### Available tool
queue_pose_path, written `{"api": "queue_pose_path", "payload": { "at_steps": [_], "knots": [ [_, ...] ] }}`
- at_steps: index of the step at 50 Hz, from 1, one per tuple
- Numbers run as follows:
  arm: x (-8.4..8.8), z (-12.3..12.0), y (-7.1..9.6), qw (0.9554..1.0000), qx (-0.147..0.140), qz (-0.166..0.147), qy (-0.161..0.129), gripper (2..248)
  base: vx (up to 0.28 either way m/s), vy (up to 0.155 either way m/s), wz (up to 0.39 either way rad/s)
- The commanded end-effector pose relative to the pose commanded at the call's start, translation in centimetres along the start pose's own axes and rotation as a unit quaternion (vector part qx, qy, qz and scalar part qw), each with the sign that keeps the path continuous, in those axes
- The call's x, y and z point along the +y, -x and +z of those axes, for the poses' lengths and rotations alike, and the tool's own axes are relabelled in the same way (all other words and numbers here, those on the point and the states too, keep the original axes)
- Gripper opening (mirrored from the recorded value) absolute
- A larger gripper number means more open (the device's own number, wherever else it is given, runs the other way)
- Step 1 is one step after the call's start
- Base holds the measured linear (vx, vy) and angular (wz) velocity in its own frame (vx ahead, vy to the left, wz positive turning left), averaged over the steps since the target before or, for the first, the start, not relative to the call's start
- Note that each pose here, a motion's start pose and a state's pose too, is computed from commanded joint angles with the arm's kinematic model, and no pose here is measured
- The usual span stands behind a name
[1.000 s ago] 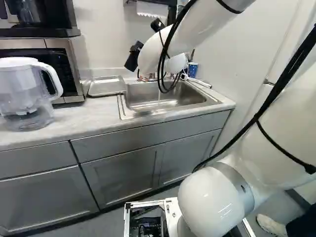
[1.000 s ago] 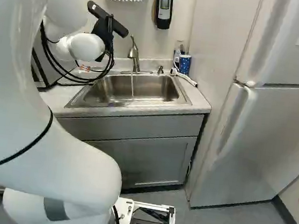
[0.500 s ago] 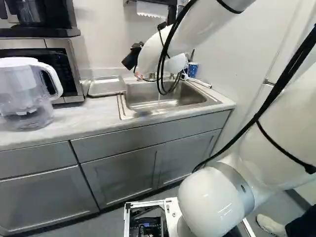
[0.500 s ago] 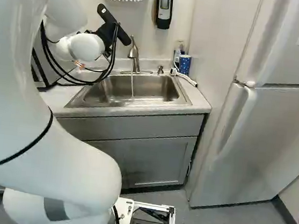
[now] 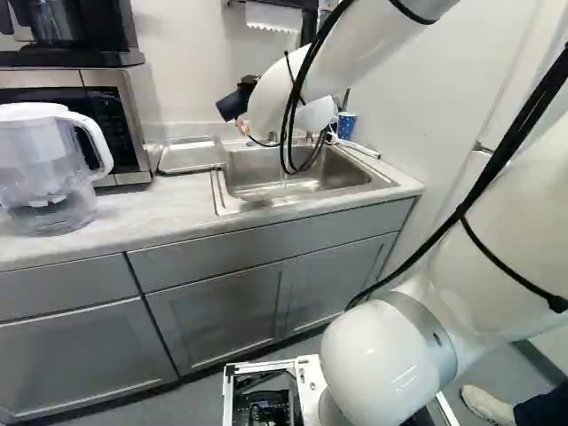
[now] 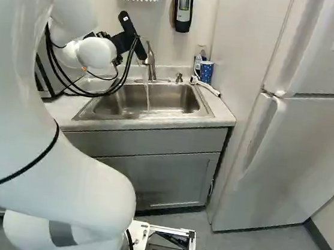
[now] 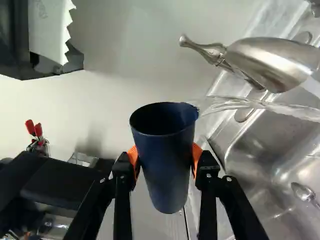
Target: Rinse the cup and place it in the tray
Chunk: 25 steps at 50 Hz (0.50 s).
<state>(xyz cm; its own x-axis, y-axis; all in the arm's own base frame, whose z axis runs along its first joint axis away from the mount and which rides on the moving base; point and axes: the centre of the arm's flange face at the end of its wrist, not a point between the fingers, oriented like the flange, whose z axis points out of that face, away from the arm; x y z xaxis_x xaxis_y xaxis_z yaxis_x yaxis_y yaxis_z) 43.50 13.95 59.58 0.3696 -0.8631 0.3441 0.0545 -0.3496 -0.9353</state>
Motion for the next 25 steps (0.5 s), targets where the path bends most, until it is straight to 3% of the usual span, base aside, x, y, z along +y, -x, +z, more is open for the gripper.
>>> {"api": "queue_pose_path", "payload": {
  "at_steps": [12, 25],
  "knots": [
    [0.0, 0.0, 0.0, 0.998, 0.0, 0.063, 0.0, 121, 0.0, 0.0, 0.0],
    [0.0, 0.0, 0.0, 0.9914, 0.0, 0.131, 0.0, 121, 0.0, 0.0, 0.0]
  ]
}}
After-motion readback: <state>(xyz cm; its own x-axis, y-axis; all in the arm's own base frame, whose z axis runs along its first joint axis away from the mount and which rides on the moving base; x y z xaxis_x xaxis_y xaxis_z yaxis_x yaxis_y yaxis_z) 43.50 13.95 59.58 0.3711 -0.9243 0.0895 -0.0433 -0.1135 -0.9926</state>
